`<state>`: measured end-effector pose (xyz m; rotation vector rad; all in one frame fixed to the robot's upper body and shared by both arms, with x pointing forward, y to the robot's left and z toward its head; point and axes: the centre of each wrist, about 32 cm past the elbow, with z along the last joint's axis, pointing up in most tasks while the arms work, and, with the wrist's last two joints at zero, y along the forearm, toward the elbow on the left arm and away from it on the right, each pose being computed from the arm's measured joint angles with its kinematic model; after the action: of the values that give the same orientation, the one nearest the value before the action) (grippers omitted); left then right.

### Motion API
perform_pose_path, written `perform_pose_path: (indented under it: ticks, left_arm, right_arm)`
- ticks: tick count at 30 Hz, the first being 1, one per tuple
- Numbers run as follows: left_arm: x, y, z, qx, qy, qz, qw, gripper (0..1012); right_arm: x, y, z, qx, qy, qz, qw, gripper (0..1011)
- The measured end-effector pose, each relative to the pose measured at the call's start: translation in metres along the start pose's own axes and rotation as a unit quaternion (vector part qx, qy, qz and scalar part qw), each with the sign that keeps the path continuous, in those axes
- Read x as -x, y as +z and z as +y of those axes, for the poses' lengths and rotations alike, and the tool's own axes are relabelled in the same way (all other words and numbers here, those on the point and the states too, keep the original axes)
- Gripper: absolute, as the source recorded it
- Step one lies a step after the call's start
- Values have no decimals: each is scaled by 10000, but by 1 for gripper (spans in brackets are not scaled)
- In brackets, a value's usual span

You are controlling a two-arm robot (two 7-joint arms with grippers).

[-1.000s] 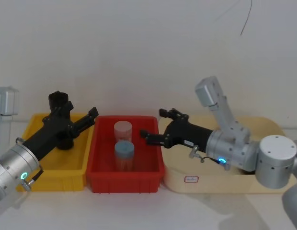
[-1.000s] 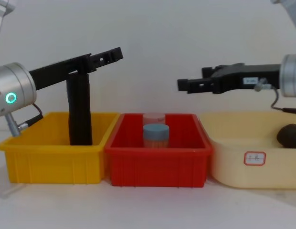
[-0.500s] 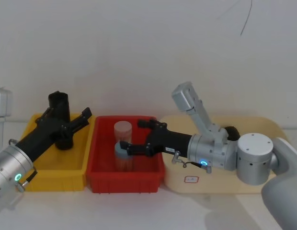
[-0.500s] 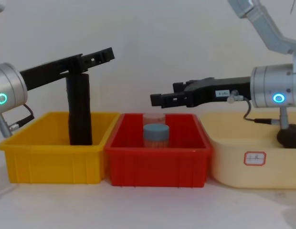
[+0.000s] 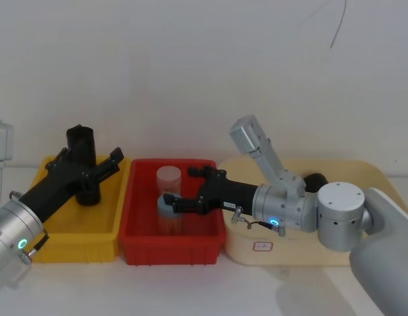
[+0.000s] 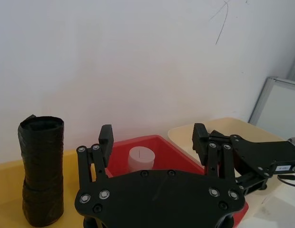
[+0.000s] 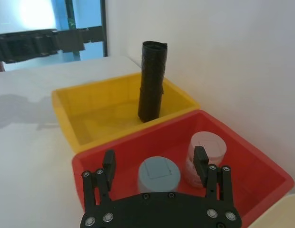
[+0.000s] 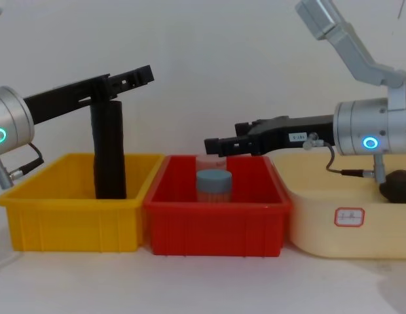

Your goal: Pick up the garbage bag with the one hand and transfer it to the other hand.

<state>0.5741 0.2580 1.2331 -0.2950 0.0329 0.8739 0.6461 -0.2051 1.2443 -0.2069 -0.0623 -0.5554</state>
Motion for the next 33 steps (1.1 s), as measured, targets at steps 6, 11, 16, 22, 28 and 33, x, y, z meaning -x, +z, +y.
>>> perform_pose_path:
  ticks: [6,11,16,22,28,33]
  left_arm:
    - [-2,1,4,1,8,-2,10000,1001]
    - [-2,2,6,2,11,-3,10000,1001]
    - [-3,2,8,1,15,-5,10000,1001]
    - [-3,2,9,-1,16,-5,10000,1001]
    - [-4,2,10,-2,17,-6,10000,1001]
    - [-4,2,10,-3,16,-6,10000,1001]
  right_arm:
    - [-40,-30,21,125,-79,-44,9999,1001]
    - [-70,-45,59,305,-74,-113,9994,1001]
    - [-97,-54,111,471,-25,-178,9987,1001]
    - [-120,-69,158,577,21,-205,9981,1001]
    - [-145,-77,201,637,55,-201,9977,1001]
    - [-155,-66,236,670,99,-214,9975,1002]
